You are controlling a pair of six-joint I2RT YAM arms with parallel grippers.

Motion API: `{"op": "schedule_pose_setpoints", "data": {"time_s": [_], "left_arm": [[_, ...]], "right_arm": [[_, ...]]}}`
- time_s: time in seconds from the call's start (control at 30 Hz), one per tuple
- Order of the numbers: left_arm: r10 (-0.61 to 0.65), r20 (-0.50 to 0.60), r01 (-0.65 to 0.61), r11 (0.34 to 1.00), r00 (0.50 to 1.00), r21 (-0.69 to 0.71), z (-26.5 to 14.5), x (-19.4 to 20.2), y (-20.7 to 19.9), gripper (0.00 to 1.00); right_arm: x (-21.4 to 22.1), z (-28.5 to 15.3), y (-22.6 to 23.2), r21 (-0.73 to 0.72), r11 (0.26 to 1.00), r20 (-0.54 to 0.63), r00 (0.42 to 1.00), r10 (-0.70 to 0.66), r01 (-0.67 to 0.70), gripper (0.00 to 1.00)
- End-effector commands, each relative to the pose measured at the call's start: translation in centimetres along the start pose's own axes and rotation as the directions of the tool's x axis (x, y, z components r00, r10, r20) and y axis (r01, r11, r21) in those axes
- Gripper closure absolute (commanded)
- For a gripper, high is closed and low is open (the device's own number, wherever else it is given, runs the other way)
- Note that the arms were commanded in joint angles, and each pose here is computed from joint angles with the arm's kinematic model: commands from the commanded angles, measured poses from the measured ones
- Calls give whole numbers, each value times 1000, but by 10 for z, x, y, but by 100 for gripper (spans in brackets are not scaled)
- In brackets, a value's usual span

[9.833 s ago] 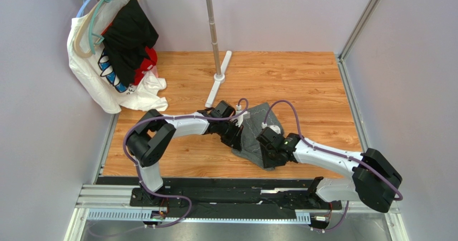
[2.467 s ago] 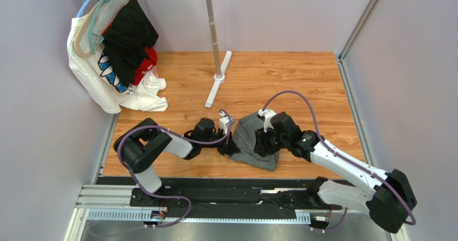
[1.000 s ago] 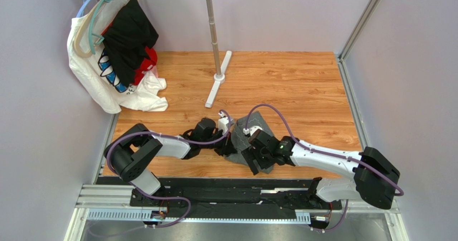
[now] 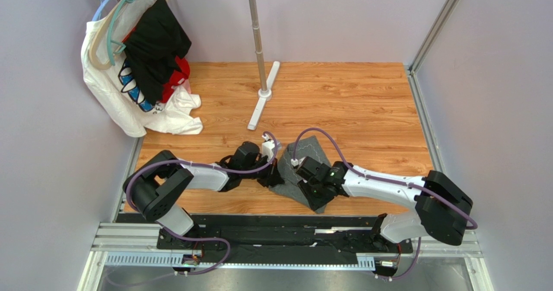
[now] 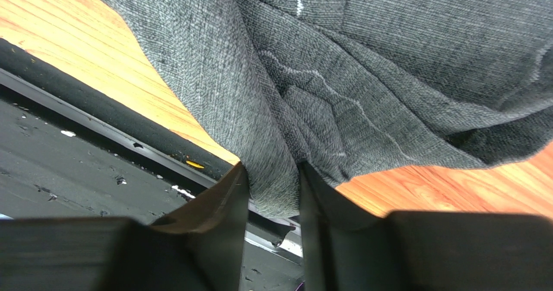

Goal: Fold the napkin, place the utensils inside, and roll it up
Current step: Roll the napkin with the utensil

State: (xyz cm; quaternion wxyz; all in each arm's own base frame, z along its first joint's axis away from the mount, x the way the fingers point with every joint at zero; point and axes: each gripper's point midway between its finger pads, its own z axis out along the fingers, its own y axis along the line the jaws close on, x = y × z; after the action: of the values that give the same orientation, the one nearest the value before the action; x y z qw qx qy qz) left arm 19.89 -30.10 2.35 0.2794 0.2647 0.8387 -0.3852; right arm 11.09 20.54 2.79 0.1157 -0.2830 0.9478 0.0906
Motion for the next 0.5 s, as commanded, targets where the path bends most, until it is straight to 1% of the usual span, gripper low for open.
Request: {"op": "schedule_pose_setpoints", "data": {"time_s": [0.0,0.07,0.2,0.33,0.4,0.47], "left_arm": [[-75,-177,32,972,981,-235,-16,60,52,100],[-76,-171,34,971,982,-238,-17,58,52,100],[-74,-171,26,963,982,-267,-20,57,56,100],[-90,-187,34,958,978,-284,-20,63,60,100],[-93,-187,37,959,978,-281,-20,63,59,100],[-87,-182,34,960,979,-277,-20,61,58,100]], "right_arm": [[6,1,11,-40,999,-59,998,13,-15,69],[7,3,13,-50,999,-61,998,14,-17,72],[8,10,7,-10,1000,-76,997,26,-27,72],[12,11,-2,39,998,-109,992,62,-58,66],[11,8,-2,31,997,-106,992,69,-66,63],[8,4,5,-21,996,-100,992,80,-83,63]]}}
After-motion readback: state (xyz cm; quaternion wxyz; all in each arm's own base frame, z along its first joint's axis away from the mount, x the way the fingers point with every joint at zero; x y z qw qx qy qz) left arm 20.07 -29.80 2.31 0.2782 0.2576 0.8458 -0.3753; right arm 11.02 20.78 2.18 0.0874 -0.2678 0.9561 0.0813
